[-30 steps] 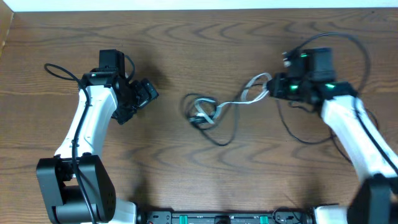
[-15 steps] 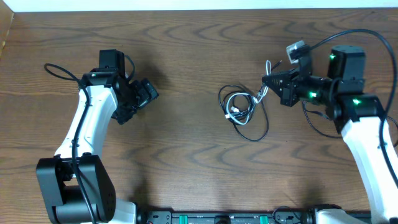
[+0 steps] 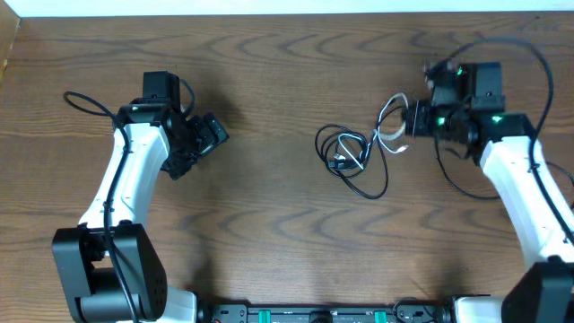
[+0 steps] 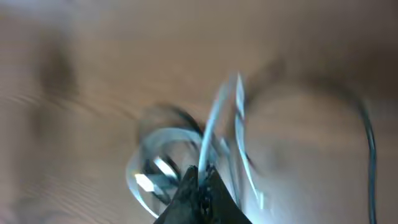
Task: Untangle cables
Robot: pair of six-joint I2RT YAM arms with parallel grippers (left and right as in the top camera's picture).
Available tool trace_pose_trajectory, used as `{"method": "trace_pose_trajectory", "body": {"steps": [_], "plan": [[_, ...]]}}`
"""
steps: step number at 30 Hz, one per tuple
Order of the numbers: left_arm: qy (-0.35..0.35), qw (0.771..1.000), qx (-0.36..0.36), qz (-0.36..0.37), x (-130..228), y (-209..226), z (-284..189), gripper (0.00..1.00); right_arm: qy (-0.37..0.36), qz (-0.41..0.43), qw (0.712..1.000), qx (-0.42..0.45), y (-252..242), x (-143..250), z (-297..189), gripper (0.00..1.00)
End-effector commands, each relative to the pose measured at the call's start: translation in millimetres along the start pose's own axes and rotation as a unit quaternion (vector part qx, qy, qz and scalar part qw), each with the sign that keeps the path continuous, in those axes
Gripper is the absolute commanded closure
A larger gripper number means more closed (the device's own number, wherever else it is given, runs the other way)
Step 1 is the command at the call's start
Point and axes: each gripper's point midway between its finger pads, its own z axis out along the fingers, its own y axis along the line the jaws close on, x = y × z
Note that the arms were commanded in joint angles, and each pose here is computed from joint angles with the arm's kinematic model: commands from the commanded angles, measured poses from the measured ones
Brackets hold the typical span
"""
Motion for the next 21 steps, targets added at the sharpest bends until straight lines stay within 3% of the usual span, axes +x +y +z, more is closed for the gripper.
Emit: {"method": "trace_pose_trajectory", "body": {"steps": [1,4,7,11,14,21], "plan": [[-0.02,1.0,0.007,0.003,-9,-5,-12,0.02,-0.112,-0.069,0.989,-0.07,52,-63,-60,0.99],[-0.02,1.0,0.007,0.003,-9,-5,-12,0.02,-0.169,-0.114,0.976,-0.076,69,-82,-89,0.99],[-0.02,1.0,0.007,0.003,-9,-5,-12,0.02,-0.169,-0.119,0.977,-0.049,63,-78,-96,0.99],[-0.02,1.0,0.007,0.003,-9,-5,-12,0.02,-0.098,-0.072,0.992,0.037,24,-46,-81,0.99],[-0.02,1.0,0.007,0.003,-9,-5,-12,0.02,-0.026,-0.043,0.997,0.05,9,-16,-62,0.99],[-0.02,1.0,0.007,0.003,-9,-5,-12,0.02,0.066,-0.012,0.99,0.126,-33,20,-36,0.99]]}}
